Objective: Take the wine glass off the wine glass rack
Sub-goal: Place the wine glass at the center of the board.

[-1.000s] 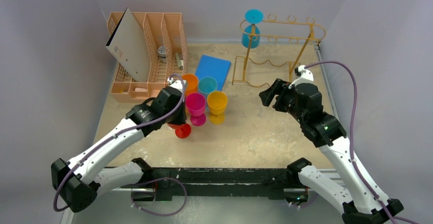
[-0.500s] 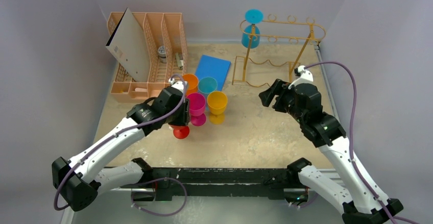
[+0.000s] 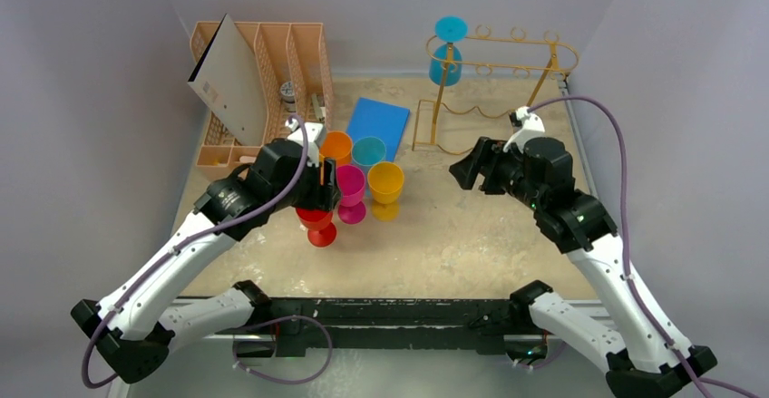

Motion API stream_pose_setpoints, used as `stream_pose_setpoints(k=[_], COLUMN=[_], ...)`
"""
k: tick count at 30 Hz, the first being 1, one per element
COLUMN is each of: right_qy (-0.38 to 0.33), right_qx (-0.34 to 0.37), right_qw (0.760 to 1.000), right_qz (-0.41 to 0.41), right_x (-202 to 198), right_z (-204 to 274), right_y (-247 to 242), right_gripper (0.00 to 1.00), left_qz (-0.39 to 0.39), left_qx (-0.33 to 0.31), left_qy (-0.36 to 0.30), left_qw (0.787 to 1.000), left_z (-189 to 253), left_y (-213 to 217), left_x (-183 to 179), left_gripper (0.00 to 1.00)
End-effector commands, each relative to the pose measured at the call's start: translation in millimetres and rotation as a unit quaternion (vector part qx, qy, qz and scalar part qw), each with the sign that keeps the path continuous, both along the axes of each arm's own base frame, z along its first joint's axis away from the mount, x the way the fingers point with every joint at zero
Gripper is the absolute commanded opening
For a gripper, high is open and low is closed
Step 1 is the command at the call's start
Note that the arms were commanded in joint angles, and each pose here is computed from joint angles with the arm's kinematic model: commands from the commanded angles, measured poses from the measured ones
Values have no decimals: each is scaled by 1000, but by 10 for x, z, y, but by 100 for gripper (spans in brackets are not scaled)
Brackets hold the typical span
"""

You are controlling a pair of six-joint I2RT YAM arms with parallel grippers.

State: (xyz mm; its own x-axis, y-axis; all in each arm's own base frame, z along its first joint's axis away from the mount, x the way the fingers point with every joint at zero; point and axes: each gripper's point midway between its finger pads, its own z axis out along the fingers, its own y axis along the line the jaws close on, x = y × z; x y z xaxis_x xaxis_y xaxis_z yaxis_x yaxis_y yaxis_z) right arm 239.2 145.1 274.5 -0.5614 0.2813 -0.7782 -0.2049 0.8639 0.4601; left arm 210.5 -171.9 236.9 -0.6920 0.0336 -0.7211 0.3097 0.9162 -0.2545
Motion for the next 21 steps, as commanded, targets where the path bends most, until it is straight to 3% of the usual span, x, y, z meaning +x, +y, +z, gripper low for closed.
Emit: stream_pose_setpoints(k=[1, 7, 12, 21], right_qy=[-22, -28, -26, -63], right_qx=[-7, -46, -57, -20], right_qw=[998, 996, 996, 998], right_qz=[66, 73, 61, 5], right_x=[-23, 182, 496, 1247], right_z=[386, 773, 1003, 1507], right_y=[164, 191, 269, 175], right_gripper=[78, 79, 79, 80], left_qz=[-21, -31, -30, -22], left_qx=[-15, -18, -43, -80], left_qy=[-21, -30, -65, -55], left_qw=[999, 999, 997, 995], left_z=[207, 315, 495, 584], left_y=[-113, -172, -143, 26], left_x=[53, 109, 131, 242], left_gripper=[60, 65, 76, 79])
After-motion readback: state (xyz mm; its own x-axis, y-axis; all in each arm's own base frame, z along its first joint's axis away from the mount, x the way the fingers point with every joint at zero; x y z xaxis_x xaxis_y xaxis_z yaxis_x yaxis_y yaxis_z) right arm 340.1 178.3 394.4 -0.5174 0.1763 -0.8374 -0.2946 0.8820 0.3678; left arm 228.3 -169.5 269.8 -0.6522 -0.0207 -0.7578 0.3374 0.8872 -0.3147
